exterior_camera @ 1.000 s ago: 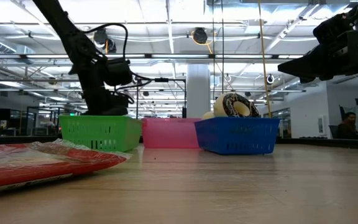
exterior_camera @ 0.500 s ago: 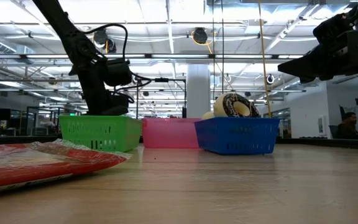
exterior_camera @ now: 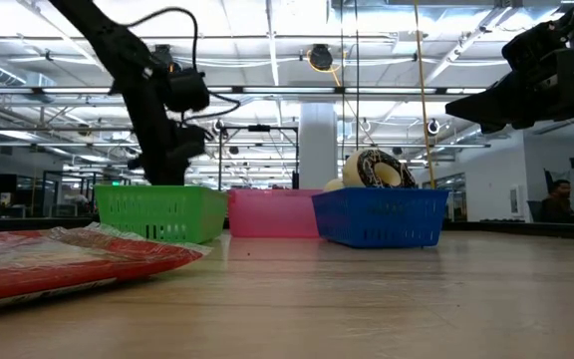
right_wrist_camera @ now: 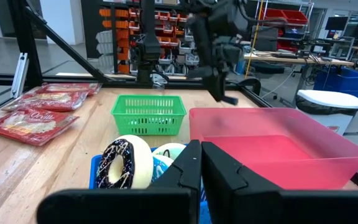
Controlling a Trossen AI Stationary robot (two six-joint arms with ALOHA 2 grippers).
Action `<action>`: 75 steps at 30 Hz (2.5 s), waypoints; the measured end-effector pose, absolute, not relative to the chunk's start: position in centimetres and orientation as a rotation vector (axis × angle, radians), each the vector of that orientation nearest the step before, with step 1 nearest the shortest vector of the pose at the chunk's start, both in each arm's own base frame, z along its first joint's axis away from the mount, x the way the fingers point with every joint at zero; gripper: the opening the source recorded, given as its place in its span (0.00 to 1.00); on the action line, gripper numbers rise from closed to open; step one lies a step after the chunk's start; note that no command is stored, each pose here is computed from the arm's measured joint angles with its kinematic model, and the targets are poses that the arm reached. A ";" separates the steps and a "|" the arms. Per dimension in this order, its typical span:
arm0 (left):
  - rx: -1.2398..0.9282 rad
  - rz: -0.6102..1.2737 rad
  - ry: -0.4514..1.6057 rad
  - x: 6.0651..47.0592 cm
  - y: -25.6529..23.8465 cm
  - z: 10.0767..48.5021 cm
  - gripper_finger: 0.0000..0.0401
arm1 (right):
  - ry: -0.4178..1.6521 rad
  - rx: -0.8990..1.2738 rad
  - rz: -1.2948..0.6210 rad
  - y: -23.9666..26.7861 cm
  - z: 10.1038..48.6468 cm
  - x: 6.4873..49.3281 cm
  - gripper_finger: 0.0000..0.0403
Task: Pick & Place Food Item
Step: Put the blue food coloring bottle into the green bin, then put the black food coloring bottle into the green bin
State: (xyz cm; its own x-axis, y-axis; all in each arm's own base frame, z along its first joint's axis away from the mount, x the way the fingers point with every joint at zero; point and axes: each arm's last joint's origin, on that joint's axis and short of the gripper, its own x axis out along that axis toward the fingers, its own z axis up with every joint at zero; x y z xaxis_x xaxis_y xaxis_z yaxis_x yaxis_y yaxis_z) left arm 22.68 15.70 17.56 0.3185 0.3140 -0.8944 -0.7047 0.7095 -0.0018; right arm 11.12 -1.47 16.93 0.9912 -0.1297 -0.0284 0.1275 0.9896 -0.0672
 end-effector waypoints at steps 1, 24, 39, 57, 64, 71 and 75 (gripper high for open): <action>-0.428 0.690 1.043 22.5 15.3 18.1 0.19 | 0.032 -0.065 -0.129 -1.5 16.9 11.1 0.01; -0.401 0.072 0.984 25.4 1.2 22.4 0.20 | 0.032 -0.065 -0.129 -1.5 16.9 11.1 0.01; -0.556 0.316 1.174 26.5 -0.8 18.4 0.20 | 0.032 -0.066 -0.128 -1.5 16.9 11.1 0.01; -0.633 0.373 1.178 26.7 0.9 17.9 0.54 | 0.031 -0.065 -0.129 -1.5 16.9 11.1 0.01; -0.690 0.396 1.151 26.4 3.0 18.3 0.62 | 0.031 -0.065 -0.129 -1.5 16.9 11.1 0.01; -0.715 0.427 1.040 25.4 5.0 20.4 0.62 | 0.032 -0.065 -0.129 -1.5 16.9 11.1 0.01; -0.641 0.513 0.958 24.6 6.1 21.7 0.62 | 0.032 -0.065 -0.129 -1.5 16.9 11.1 0.01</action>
